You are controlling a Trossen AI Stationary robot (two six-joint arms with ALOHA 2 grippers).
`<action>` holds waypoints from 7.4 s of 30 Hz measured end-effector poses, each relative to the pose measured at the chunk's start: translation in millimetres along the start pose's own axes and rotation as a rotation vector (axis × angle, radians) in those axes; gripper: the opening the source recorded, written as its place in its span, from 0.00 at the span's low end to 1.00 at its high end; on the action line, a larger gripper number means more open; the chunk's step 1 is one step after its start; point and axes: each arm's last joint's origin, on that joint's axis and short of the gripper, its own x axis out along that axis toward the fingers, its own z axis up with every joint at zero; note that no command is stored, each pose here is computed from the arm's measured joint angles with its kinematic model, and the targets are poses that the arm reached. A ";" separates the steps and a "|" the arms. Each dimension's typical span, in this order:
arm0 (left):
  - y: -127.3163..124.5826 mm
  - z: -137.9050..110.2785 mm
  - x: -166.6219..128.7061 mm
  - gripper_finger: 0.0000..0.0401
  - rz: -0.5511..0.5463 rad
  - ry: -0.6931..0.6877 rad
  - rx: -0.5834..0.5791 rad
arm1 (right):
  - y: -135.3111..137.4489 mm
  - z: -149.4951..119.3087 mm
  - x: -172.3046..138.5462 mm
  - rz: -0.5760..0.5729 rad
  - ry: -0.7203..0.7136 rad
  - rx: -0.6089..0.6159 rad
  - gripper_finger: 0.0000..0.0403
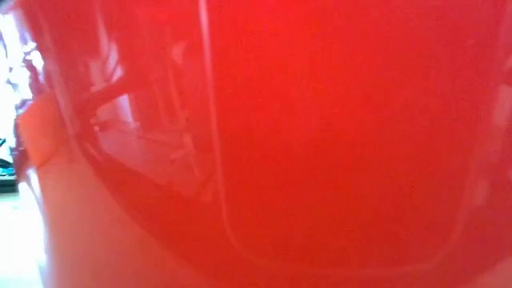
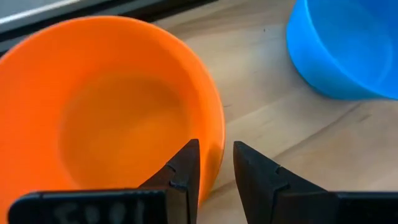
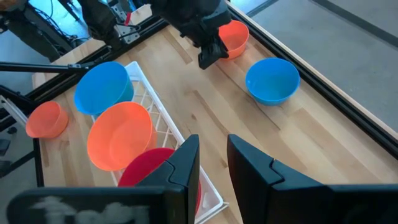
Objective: Pick & Place Mini bowls
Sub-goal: Stack the top orange bowl on the orange bowl on the shelf, then stack the top blue bowl on the blue bowl on the shelf
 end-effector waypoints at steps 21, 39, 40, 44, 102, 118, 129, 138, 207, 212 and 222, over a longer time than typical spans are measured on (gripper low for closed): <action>0.3 -1.2 -0.7 0.01 -0.006 0.029 0.094 | 0.0 0.2 0.0 0.000 -0.002 0.000 0.20; -18.5 37.7 -120.1 0.00 -0.097 -0.051 0.246 | 0.0 0.2 0.0 0.000 -0.002 0.000 0.20; -23.0 39.1 -127.6 0.00 -0.104 -0.047 0.268 | 0.0 0.2 0.0 0.000 -0.002 0.000 0.20; -44.1 40.1 -157.4 0.00 -0.138 -0.017 0.374 | 0.0 0.2 0.0 0.000 -0.001 0.000 0.20; -200.6 -66.2 -248.8 0.00 -0.760 -0.033 1.062 | 0.1 0.2 0.0 0.000 -0.002 0.000 0.20; -203.5 -67.9 -242.0 0.00 -0.736 -0.025 1.067 | 0.1 0.2 0.0 0.001 -0.002 0.000 0.20; -202.5 -65.9 -240.4 0.00 -0.729 -0.022 1.061 | 0.0 0.1 0.0 0.001 -0.001 0.000 0.20; -202.4 -65.7 -240.5 0.00 -0.729 -0.023 1.059 | 0.1 0.1 0.0 0.002 -0.001 0.000 0.20; -213.6 -62.8 -252.8 0.00 -0.808 -0.193 1.158 | 0.0 0.0 0.3 0.001 -0.001 0.000 0.20; -214.3 -68.7 -237.5 0.00 -0.781 -0.156 1.163 | 0.0 0.1 0.3 0.001 -0.001 0.000 0.20; -212.1 -72.3 -229.4 0.00 -0.768 -0.138 1.159 | 0.0 0.0 0.3 0.001 -0.001 0.000 0.20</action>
